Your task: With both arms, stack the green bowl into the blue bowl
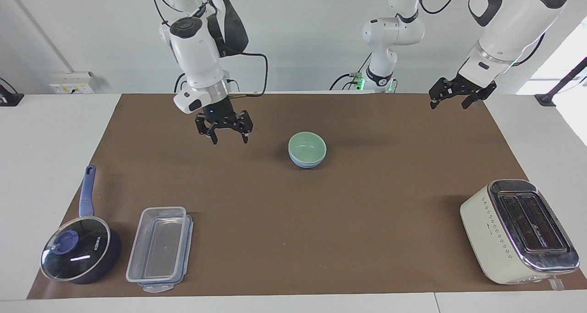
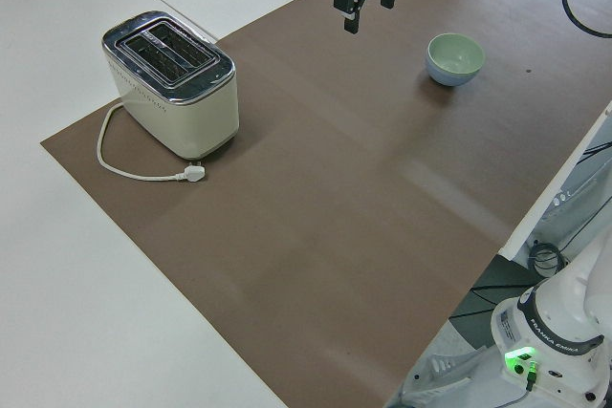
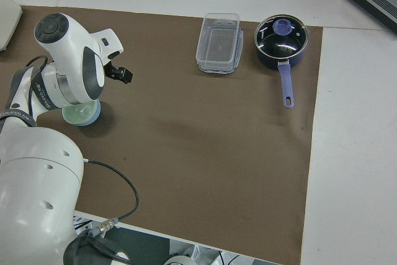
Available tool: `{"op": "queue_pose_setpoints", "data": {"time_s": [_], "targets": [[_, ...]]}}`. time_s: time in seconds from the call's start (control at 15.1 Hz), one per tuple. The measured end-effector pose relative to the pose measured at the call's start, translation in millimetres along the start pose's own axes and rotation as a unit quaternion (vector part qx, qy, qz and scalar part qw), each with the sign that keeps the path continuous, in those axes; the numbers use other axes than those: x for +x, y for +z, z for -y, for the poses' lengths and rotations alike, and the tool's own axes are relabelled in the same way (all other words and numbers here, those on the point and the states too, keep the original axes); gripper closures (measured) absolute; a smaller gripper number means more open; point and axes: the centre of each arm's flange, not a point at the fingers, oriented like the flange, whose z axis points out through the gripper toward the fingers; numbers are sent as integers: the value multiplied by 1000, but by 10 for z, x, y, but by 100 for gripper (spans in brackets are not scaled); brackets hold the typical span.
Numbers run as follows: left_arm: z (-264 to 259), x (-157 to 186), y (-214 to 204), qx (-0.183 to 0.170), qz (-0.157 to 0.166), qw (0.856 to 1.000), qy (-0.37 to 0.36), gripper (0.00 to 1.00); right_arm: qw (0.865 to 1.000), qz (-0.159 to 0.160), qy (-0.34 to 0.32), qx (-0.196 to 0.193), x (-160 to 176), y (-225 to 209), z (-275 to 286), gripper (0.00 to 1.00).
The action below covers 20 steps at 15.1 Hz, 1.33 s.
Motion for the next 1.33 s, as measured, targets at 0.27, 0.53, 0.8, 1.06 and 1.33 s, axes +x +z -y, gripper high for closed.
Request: {"op": "queue_pose_setpoints", "data": {"time_s": [0.27, 0.53, 0.8, 1.06, 1.33], "targets": [[8, 0, 0, 5, 0, 1000, 0, 0, 999, 16, 7, -39, 154, -392, -637, 0], [7, 0, 0, 6, 0, 1000, 0, 0, 997, 12, 13, -69, 296, -777, -936, 0], [8, 0, 0, 6, 0, 1000, 0, 0, 997, 25, 13, -75, 411, -997, -1207, 0], [8, 0, 0, 6, 0, 1000, 0, 0, 996, 46, 13, -77, 464, -1151, -1201, 0], [9, 0, 0, 6, 0, 1000, 0, 0, 994, 70, 6, -80, 471, -1237, -1086, 0]]}}
